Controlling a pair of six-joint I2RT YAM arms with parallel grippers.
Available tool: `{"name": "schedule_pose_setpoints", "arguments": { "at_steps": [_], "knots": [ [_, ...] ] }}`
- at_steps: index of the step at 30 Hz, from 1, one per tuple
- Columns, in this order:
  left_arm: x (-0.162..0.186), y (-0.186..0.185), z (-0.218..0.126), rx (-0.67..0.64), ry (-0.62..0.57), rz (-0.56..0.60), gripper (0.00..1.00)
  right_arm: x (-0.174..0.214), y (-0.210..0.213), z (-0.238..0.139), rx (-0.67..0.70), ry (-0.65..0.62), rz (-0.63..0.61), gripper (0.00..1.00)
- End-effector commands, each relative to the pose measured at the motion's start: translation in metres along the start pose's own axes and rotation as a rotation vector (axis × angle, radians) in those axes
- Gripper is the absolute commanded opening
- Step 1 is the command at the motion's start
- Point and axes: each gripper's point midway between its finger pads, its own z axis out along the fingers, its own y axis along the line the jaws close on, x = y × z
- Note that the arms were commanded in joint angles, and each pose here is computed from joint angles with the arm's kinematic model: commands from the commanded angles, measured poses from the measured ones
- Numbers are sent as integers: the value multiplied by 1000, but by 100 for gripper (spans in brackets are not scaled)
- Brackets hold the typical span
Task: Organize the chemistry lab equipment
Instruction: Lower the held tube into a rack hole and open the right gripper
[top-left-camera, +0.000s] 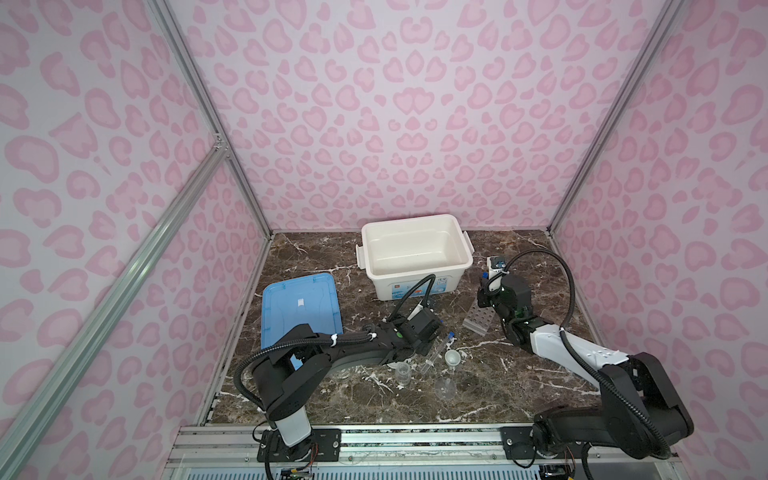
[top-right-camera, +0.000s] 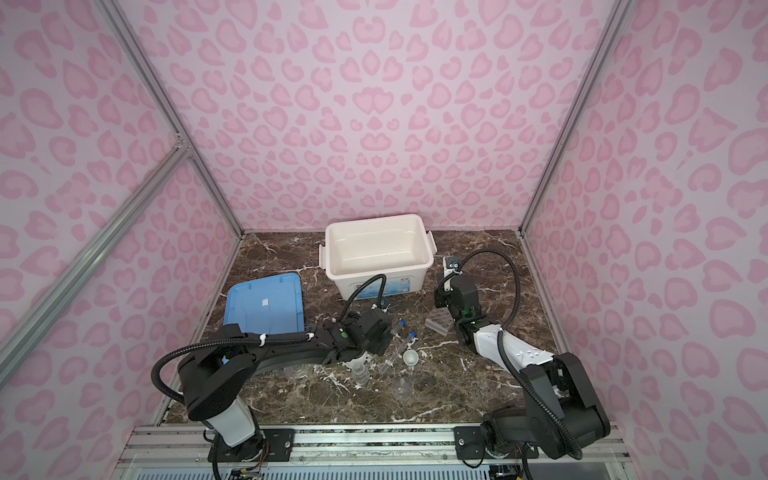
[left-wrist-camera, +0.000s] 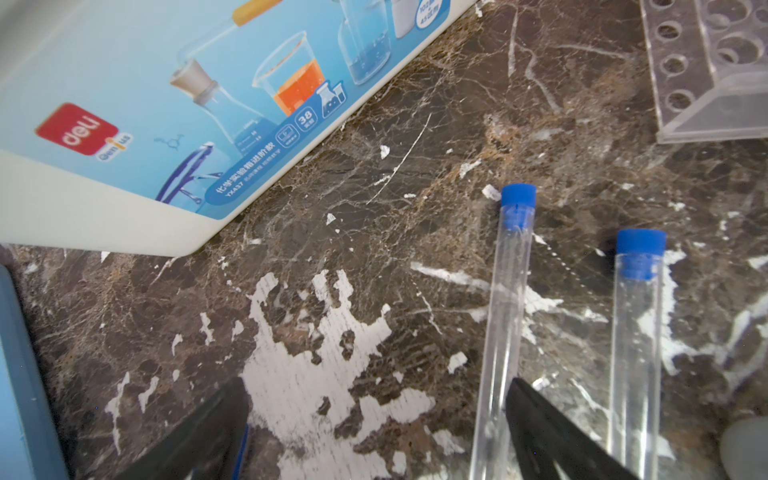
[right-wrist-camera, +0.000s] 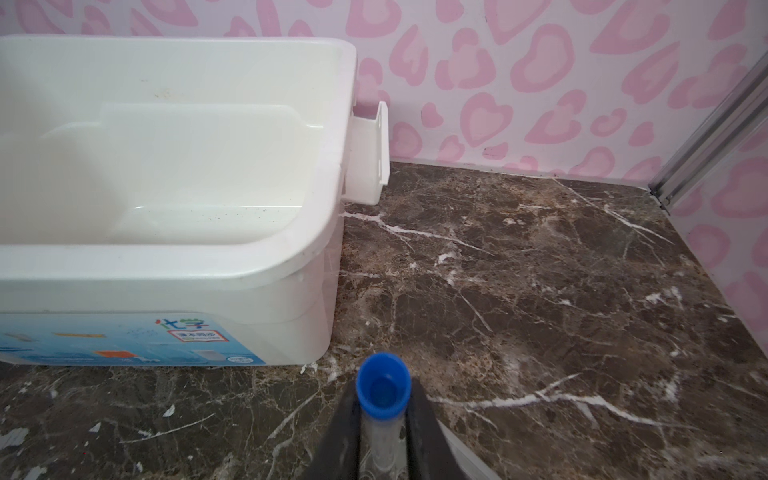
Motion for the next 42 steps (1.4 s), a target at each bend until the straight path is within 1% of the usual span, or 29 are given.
{"name": "schedule_pose_setpoints", "arguments": {
  "at_steps": [1,9,15,19,24,29,38,42],
  "knots": [
    [-2,0,1,-3,-1,-12,98,1,-1,1,5,9,5,22],
    [2,-4,3,15,13,-2,99,2,-1,2,10,16,14,27],
    [5,-11,5,47,28,10,93,0,-1,2,9,20,22,32],
    [8,-15,7,66,42,20,82,-3,-2,2,17,22,35,36],
    [10,-20,8,92,56,27,80,-6,-2,1,17,27,35,40],
    [12,-25,11,108,72,36,76,-9,-2,-1,16,27,43,48],
    [17,-28,14,116,91,38,64,-14,-5,-5,32,49,51,59],
    [20,-29,16,118,100,45,61,-21,-9,-11,38,41,63,63]
  ]
}}
